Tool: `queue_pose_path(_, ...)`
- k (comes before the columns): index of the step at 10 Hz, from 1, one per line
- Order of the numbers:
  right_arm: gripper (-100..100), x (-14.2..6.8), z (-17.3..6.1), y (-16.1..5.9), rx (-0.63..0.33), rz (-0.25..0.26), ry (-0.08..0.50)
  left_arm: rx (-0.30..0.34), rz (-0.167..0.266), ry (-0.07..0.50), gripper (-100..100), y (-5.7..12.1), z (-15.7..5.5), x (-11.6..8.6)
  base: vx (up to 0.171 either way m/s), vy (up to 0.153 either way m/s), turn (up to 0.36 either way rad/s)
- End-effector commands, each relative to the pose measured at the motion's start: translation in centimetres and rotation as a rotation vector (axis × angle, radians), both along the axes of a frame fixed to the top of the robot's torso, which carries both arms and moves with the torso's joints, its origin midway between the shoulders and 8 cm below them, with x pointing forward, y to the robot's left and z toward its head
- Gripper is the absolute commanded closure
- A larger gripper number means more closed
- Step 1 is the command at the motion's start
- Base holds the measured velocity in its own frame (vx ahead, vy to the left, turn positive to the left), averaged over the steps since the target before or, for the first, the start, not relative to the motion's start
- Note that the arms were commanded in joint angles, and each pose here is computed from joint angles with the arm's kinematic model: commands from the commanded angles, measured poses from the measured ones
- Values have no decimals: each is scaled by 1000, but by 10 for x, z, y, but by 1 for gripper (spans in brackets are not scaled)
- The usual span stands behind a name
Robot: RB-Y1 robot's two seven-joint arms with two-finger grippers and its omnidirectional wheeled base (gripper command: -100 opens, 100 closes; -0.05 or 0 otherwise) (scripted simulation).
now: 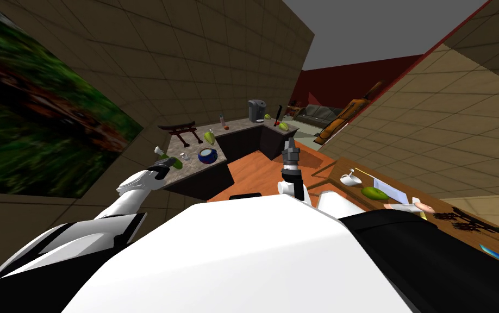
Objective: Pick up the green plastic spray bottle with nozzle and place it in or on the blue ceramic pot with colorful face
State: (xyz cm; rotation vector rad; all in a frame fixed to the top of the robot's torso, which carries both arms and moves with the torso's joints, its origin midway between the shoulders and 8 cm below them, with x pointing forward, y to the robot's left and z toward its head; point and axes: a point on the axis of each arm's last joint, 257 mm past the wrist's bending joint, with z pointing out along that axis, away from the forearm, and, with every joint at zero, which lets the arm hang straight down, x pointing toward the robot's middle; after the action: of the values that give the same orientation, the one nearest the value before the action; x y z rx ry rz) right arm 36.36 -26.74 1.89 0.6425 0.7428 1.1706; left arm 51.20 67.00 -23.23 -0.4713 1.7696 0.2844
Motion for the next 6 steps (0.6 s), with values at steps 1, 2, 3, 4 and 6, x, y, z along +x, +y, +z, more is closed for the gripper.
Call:
queue_pose_path(1, 0, 0, 0, 0, 0, 0, 0, 0, 0, 0, 100, 0, 0, 0, 0, 0, 0)
queue_pose_path(2, 0, 0, 0, 0, 0, 0, 0, 0, 0, 0, 0, 0, 0, 0, 0, 0, 0)
queue_pose_path(3, 0, 0, 0, 0, 0, 0, 0, -5, -4, -1, 100, 0, -2, -10, 75, -5, 168)
queue_pose_path(4, 0, 0, 0, 0, 0, 0, 0, -3, -10, -1, 100, -3, -3, -11, 99, -6, 130)
queue_pose_path(6, 0, 0, 0, 0, 0, 0, 0, -5, -28, -1, 100, -8, -7, -23, 137, 0, 110)
